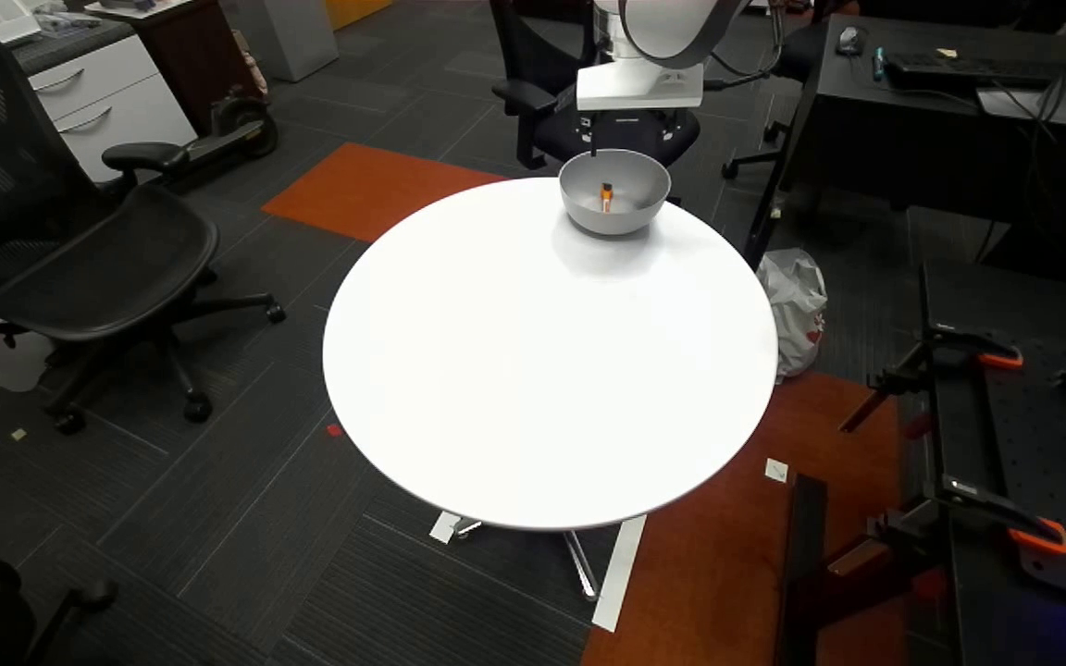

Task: Put the pen in the bowl, take it out and put it on the table then place it back in the bowl

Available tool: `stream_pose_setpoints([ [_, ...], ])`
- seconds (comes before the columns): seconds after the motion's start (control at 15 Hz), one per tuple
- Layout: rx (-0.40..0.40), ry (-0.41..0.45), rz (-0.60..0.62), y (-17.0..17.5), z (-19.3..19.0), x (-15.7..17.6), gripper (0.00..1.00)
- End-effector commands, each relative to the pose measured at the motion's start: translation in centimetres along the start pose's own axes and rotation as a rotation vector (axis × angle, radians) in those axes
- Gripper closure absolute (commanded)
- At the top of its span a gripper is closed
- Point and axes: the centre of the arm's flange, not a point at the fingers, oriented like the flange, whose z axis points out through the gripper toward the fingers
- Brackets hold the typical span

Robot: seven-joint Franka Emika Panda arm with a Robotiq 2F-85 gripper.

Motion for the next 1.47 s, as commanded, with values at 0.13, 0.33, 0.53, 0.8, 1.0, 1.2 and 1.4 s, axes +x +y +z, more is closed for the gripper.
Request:
stream_pose_setpoints([
  [0.13, 0.005, -0.026, 0.001, -1.1, 2.3, 0.8, 0.0],
  [0.33, -0.001, -0.035, 0.005, -1.3, 3.6, 0.5, 0.0],
  [0.53, -0.008, -0.036, 0.003, -1.6, 4.7, 0.3, 0.0],
  [0.8, -0.017, -0.039, 0.004, -2.2, 5.9, 0.3, 0.0],
  [1.0, -0.019, -0.046, 0.007, -2.4, 6.7, 0.3, 0.0],
  [1.2, -0.014, -0.058, 0.016, -2.8, 7.4, 0.2, 0.0],
  [1.4, -0.009, -0.067, 0.027, -3.1, 8.1, 0.2, 0.26],
])
